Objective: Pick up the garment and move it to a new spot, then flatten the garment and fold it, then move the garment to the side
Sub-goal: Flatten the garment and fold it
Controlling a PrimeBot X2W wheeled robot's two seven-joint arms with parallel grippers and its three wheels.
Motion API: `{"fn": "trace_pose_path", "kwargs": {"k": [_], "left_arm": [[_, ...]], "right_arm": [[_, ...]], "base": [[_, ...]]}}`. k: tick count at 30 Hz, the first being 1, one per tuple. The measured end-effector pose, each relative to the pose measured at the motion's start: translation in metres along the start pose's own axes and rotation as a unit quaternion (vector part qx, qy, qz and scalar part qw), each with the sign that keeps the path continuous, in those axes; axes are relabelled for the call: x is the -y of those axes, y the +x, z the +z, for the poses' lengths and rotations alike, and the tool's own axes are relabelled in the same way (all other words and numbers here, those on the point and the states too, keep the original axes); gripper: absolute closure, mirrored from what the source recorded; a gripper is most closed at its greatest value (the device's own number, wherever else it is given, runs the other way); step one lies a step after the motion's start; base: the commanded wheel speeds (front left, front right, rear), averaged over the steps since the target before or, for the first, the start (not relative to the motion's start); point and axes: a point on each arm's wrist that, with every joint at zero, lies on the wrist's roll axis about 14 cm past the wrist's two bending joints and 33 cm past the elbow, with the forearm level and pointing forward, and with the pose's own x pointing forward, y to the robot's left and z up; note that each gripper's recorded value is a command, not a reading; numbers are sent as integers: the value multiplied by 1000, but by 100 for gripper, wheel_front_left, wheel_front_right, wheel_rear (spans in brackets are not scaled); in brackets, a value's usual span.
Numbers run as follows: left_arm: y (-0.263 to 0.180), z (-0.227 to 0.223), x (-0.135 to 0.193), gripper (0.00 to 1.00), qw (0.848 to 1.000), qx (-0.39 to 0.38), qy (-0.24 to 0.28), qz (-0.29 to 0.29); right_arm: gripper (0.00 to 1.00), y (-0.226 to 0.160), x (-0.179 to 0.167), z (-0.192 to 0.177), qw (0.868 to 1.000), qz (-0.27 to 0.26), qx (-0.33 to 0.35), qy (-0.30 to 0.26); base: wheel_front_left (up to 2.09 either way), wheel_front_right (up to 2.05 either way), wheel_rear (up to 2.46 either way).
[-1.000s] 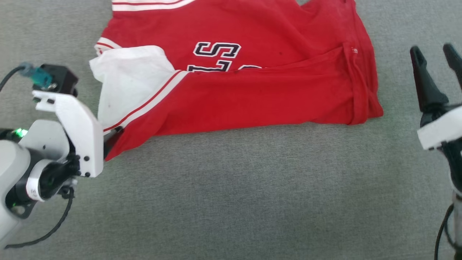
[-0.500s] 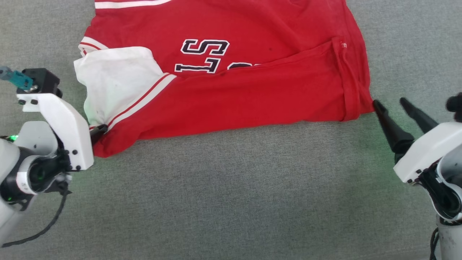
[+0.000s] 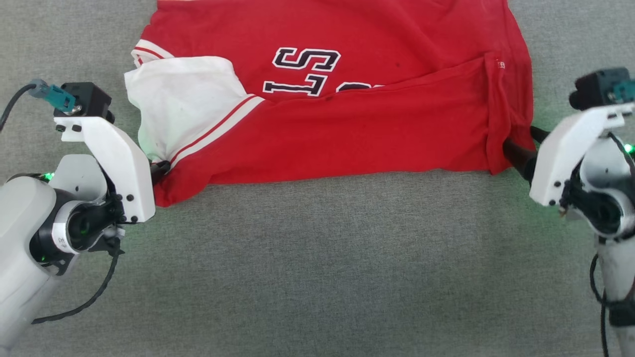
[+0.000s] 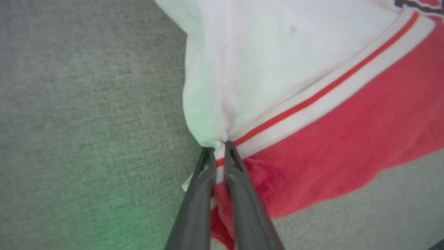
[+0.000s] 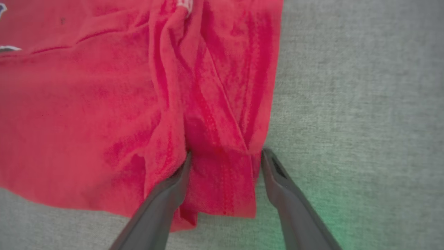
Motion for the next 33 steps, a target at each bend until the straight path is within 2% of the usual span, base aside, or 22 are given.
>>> {"fn": "trace_pose_path", "kwargs": {"k": [1, 2, 5, 17, 26, 33], "left_arm": [[0, 0, -1, 100, 1000, 0, -1, 0], [0, -1, -1, 100, 1000, 0, -2, 1], [0, 1, -1, 100, 1000, 5, -2, 1], [-22, 6, -2, 100, 1000, 12, 1, 8], [-55, -14, 4, 100, 1000, 7, 13, 20], [-59, -49, 14, 100, 1000, -23, 3, 14]], "right_arm": [[68, 3, -1, -2, 1000, 1, -17, -6], [100, 4, -2, -2, 1000, 2, -29, -10], [100, 5, 0, -2, 998, -1, -51, -19], [100, -22, 3, 7, 998, 10, -54, -19], [100, -52, 14, -4, 997, 11, -71, -14], [100, -64, 24, -26, 995, 3, -98, -2]], "base": [[0, 0, 0], [0, 0, 0], [0, 0, 0], [0, 0, 0], [0, 0, 0], [0, 0, 0]]}}
